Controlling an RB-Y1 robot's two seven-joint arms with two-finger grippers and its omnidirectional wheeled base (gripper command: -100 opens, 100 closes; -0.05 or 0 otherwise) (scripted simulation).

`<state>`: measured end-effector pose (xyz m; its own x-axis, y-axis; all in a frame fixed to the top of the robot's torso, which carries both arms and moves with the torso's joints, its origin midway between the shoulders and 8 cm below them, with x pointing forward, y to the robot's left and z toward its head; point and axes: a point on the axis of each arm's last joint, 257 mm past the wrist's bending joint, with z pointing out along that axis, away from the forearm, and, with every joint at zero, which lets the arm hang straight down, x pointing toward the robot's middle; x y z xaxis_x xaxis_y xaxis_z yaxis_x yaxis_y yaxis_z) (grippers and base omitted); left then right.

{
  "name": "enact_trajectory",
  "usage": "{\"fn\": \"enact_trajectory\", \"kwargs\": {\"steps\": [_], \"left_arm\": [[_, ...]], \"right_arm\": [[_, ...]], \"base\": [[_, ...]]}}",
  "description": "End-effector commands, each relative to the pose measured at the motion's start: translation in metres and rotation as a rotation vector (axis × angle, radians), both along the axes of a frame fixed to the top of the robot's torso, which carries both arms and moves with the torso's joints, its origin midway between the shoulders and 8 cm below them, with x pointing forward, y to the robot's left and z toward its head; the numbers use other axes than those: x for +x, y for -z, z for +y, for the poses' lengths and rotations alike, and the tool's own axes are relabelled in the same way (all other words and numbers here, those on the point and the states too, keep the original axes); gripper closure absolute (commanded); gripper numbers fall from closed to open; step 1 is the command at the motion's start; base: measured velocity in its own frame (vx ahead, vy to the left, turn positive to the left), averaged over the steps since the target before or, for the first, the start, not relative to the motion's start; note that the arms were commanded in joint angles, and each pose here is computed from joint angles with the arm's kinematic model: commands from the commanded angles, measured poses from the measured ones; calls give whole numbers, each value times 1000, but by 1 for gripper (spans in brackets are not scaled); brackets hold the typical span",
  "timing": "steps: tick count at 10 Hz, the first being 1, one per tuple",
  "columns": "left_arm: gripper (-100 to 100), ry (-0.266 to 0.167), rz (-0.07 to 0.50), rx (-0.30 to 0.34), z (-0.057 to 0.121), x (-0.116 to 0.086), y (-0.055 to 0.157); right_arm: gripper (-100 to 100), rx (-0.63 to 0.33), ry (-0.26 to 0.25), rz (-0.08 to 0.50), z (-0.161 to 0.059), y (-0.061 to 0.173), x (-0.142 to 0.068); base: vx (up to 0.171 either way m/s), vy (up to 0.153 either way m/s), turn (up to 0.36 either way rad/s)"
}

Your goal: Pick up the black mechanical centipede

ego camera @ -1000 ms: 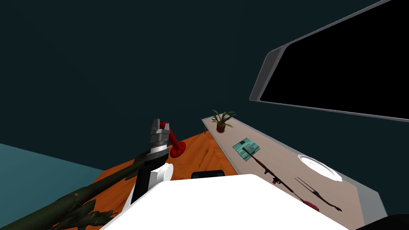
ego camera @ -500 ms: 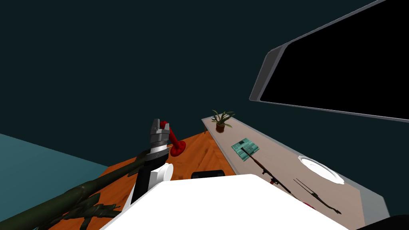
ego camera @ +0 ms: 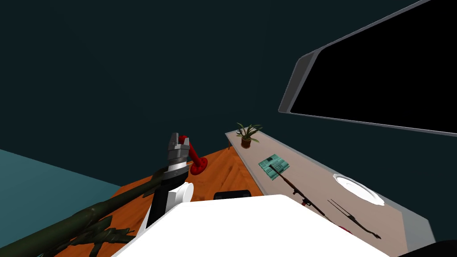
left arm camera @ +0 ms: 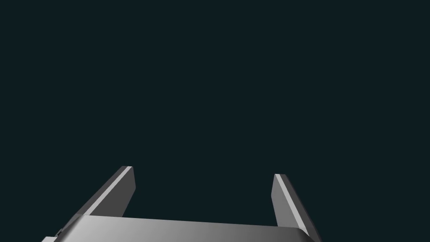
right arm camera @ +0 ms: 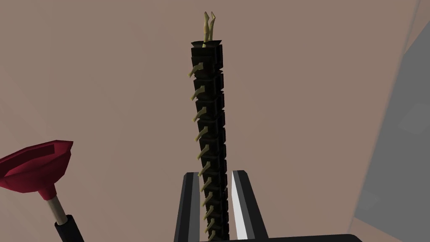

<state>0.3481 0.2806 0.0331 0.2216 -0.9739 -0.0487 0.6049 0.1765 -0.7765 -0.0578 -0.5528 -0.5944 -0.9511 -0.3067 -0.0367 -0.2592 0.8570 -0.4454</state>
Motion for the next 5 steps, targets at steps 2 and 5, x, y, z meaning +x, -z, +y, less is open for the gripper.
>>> {"fn": "enact_trajectory", "kwargs": {"steps": [2, 5], "left_arm": [[0, 0, 0, 0, 0, 0, 0], [0, 0, 0, 0, 0, 0, 0]], "right_arm": [[100, -3, -15, -1, -14, -13, -5], [0, -2, -18, 0, -15, -15, -7]], "base": [[35, 86, -93], [11, 52, -23]]}}
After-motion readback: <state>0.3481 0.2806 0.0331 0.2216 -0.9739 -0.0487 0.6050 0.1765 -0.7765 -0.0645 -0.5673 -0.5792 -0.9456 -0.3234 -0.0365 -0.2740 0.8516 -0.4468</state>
